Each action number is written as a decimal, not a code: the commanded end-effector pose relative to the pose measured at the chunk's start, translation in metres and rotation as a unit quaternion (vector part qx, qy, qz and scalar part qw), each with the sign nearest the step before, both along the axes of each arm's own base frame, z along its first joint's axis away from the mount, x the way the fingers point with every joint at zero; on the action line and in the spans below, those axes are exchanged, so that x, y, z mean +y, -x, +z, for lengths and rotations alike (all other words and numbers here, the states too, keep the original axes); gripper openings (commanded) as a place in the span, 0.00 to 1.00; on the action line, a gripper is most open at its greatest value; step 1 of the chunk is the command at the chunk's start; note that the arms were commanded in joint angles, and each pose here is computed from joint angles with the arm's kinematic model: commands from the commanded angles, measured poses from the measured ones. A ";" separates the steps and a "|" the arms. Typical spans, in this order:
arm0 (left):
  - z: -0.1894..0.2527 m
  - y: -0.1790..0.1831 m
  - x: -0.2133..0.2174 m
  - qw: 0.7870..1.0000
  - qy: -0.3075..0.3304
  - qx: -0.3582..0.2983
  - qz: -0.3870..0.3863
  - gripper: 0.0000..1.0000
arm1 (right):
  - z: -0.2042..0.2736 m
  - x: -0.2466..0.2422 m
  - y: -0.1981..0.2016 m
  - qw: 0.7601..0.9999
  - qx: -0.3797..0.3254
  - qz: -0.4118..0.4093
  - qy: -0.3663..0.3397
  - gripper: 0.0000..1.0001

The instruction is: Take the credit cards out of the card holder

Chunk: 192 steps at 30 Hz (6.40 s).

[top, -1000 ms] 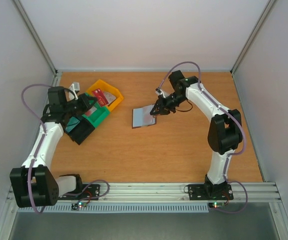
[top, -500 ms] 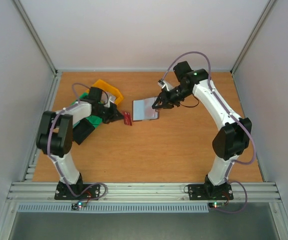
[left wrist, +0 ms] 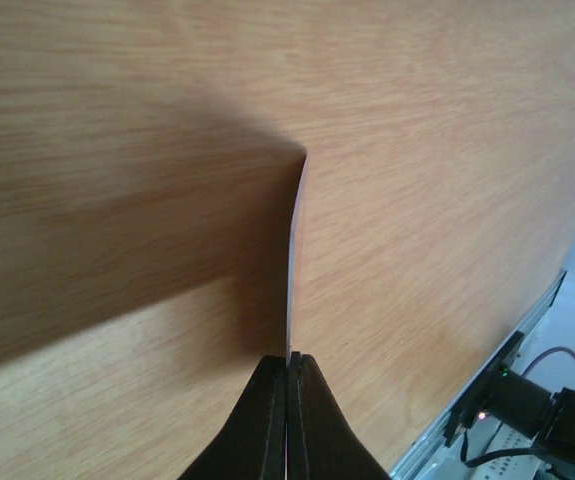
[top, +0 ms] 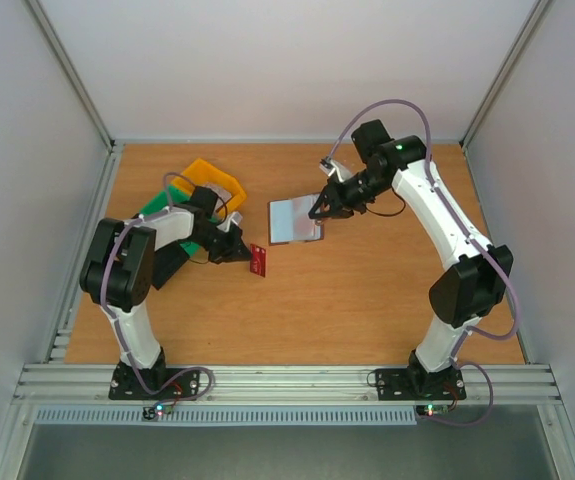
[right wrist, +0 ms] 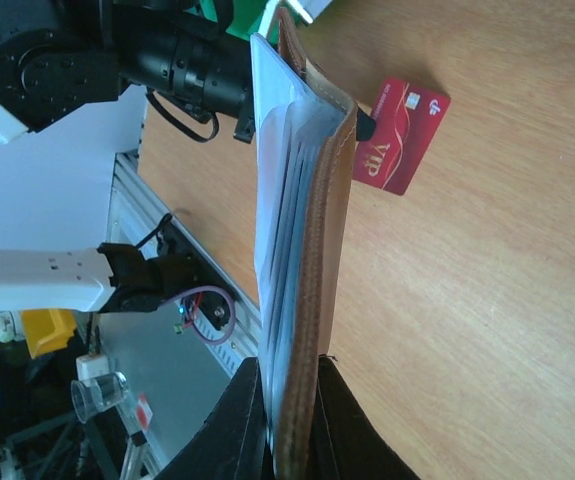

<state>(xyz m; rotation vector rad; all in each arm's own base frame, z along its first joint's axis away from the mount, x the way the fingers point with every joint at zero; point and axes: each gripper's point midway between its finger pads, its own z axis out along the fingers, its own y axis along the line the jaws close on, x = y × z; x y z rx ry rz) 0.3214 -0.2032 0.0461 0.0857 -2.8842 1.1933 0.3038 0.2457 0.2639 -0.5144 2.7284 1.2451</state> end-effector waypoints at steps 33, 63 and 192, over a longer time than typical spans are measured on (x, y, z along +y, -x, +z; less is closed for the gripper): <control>0.250 0.076 -0.027 0.805 0.168 -0.481 -0.305 0.99 | 0.079 -0.010 0.037 0.990 -0.121 0.054 -0.042 0.01; 0.380 0.078 -0.061 0.736 0.291 -0.587 -0.168 0.00 | 0.161 0.003 0.063 0.951 -0.225 0.106 -0.184 0.43; 0.314 0.015 -0.094 0.825 0.089 -0.554 -0.067 0.91 | 0.129 0.053 0.005 0.976 -0.217 -0.013 0.024 0.01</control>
